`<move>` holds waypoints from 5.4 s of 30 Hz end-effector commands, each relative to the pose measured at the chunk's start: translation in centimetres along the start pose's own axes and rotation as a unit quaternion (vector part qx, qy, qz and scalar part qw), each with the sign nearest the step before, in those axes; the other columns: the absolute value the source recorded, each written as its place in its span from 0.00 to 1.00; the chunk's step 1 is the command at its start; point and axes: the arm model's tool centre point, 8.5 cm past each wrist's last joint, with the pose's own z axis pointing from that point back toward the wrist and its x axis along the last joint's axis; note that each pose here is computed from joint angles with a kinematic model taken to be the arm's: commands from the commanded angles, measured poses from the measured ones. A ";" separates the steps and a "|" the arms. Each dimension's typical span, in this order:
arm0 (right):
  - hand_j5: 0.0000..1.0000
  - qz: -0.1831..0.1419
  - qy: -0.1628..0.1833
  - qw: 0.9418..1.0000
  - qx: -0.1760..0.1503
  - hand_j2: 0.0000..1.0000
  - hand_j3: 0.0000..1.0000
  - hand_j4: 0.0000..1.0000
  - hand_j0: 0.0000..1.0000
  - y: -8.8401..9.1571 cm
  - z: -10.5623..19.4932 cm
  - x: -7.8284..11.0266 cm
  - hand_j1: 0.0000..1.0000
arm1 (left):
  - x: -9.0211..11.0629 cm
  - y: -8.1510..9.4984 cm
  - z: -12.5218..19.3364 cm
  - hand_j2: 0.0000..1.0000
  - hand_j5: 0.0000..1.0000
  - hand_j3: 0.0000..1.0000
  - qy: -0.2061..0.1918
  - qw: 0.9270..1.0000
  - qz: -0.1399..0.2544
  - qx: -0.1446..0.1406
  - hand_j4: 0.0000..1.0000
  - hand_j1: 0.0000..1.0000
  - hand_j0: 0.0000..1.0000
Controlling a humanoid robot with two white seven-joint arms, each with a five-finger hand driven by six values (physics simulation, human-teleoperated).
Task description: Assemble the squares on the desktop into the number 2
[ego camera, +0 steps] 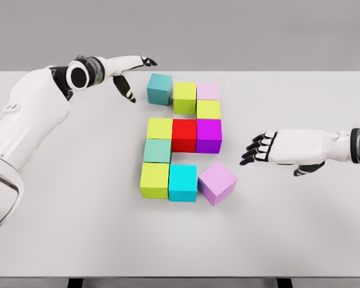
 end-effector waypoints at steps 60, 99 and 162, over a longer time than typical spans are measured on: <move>1.00 0.003 -0.019 1.000 0.023 1.00 1.00 1.00 1.00 2.5 -3.4 1.3 1.00 | -5.0 -2.0 4.8 1.00 1.00 1.00 -0.134 0.990 -0.035 -0.024 1.00 1.00 1.00; 1.00 0.000 -0.036 0.999 0.039 1.00 1.00 1.00 1.00 3.6 -3.7 2.6 1.00 | -5.6 -3.3 1.6 1.00 1.00 1.00 -0.010 0.998 -0.005 -0.059 1.00 1.00 1.00; 1.00 -0.420 -0.152 0.871 -0.202 1.00 1.00 1.00 1.00 5.0 -4.0 -1.0 1.00 | -4.4 -1.5 2.2 1.00 1.00 1.00 -0.045 0.995 -0.066 -0.059 1.00 1.00 1.00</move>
